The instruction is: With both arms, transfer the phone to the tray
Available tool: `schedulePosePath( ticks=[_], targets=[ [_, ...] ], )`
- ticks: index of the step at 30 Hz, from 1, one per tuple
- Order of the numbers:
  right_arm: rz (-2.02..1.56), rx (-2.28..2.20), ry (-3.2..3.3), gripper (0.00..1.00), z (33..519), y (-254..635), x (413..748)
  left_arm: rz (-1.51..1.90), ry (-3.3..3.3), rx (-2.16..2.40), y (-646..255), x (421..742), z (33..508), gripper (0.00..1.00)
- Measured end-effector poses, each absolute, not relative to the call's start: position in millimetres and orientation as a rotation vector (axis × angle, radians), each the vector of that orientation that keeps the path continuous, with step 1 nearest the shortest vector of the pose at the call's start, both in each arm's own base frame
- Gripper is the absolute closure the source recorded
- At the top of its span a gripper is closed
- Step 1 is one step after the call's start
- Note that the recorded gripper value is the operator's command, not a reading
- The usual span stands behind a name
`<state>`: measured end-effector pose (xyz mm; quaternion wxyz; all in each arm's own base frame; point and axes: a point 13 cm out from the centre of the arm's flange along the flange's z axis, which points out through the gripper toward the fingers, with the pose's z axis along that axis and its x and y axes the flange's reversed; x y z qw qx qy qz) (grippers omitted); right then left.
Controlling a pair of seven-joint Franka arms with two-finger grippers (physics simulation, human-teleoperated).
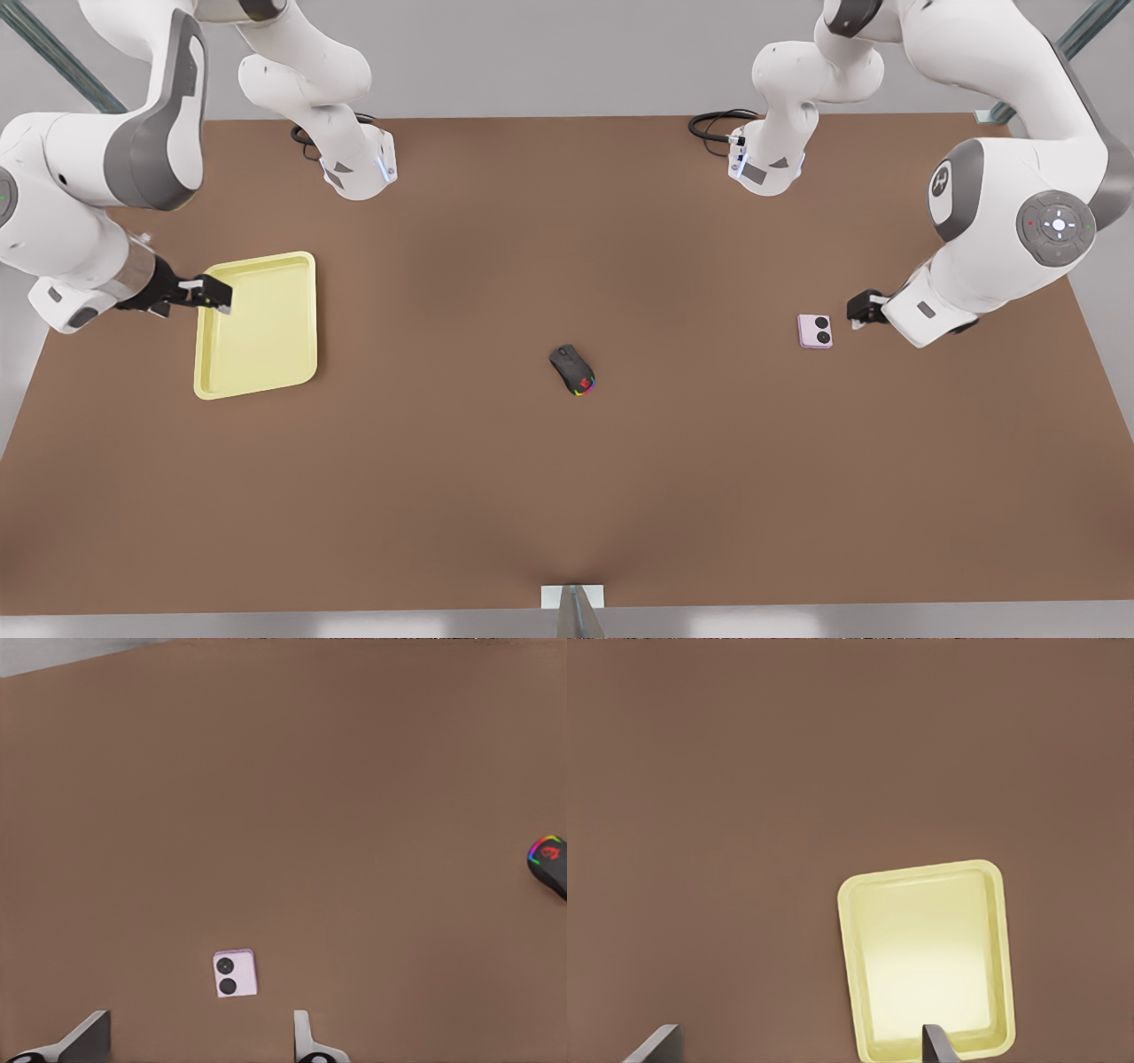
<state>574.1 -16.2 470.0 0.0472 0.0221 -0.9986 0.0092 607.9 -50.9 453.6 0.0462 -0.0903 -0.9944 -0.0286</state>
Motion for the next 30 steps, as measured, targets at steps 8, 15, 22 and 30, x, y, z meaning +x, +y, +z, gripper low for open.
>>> schedulePosePath(
  ticks=[8, 15, 22, 30],
  targets=[
    [0.032, 0.088, -3.073, 0.00, 470.3, -15.5, 586.7, -0.060, -2.961, -0.214, -20.7, 593.3, 390.6, 0.00],
    [0.037, 0.106, -3.079, 0.00, 470.6, -12.2, 589.8, 0.014, -2.927, -0.172, -12.6, 514.5, 235.4, 0.00],
    [0.037, 0.110, -3.081, 0.00, 470.7, -13.0, 590.3, 0.020, -2.966, -0.091, 8.9, 497.9, 151.5, 0.00],
    [0.040, 0.118, -3.081, 0.00, 470.7, -12.2, 590.4, 0.005, -2.960, -0.003, 39.6, 459.5, 100.1, 0.00]
  ],
)
